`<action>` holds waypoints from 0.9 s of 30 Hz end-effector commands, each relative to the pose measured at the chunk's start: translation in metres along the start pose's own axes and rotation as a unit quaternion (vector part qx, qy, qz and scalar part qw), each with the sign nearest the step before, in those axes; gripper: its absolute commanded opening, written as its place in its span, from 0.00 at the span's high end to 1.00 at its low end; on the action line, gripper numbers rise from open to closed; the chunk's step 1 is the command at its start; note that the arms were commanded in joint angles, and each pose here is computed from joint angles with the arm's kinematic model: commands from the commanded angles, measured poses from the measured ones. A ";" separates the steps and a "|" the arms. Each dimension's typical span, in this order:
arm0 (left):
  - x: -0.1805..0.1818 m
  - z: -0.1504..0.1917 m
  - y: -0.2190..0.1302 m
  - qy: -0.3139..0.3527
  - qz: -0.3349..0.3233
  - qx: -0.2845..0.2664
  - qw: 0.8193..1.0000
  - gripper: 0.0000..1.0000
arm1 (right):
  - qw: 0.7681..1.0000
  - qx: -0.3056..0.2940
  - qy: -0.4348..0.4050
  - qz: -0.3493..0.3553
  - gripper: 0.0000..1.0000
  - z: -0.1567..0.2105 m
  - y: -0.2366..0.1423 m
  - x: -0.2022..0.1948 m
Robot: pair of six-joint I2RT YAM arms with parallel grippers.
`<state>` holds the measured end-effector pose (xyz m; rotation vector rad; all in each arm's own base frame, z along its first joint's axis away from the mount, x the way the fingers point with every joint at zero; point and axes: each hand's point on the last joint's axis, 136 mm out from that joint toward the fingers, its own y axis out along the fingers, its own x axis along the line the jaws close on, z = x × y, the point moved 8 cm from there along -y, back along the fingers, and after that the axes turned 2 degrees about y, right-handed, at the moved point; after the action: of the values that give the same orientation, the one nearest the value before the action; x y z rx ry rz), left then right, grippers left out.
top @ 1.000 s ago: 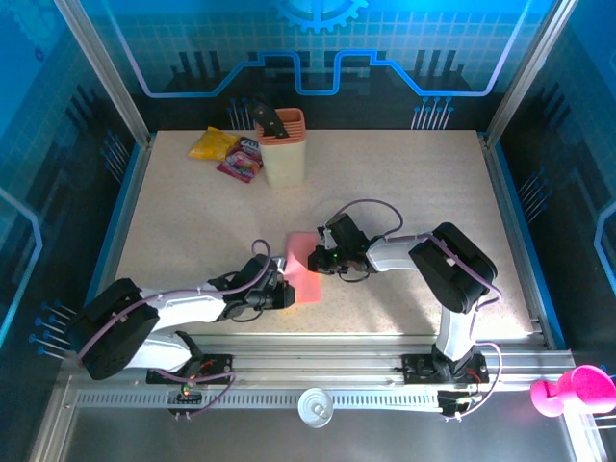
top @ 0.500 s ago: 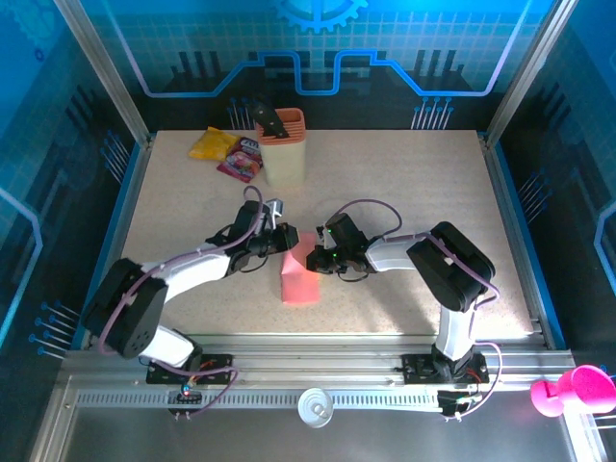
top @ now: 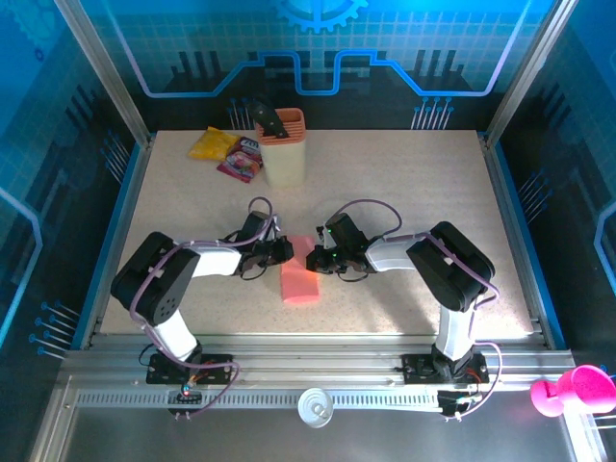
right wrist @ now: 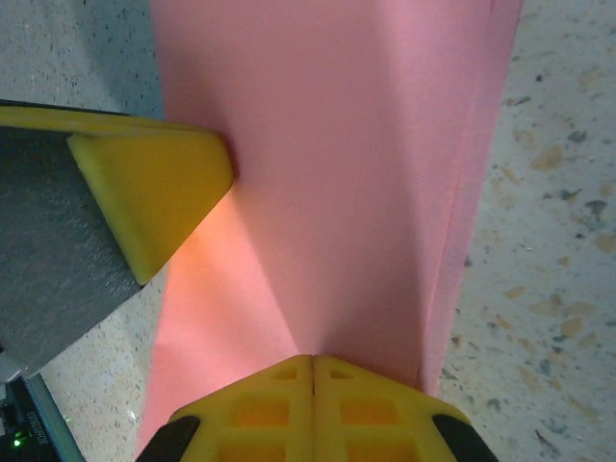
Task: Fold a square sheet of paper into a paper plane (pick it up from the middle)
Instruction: First fold the square sheet of paper in half at the center of the table.
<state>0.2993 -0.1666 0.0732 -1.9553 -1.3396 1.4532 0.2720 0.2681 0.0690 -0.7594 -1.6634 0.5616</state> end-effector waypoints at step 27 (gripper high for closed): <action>-0.010 -0.042 -0.002 0.005 0.018 -0.034 0.999 0.97 | 0.993 0.062 0.043 0.093 1.00 0.037 0.016 -0.050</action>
<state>0.3259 -0.1650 0.0991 -2.0339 -1.3614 1.4299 0.2721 0.2683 0.0685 -0.7560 -1.6720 0.5529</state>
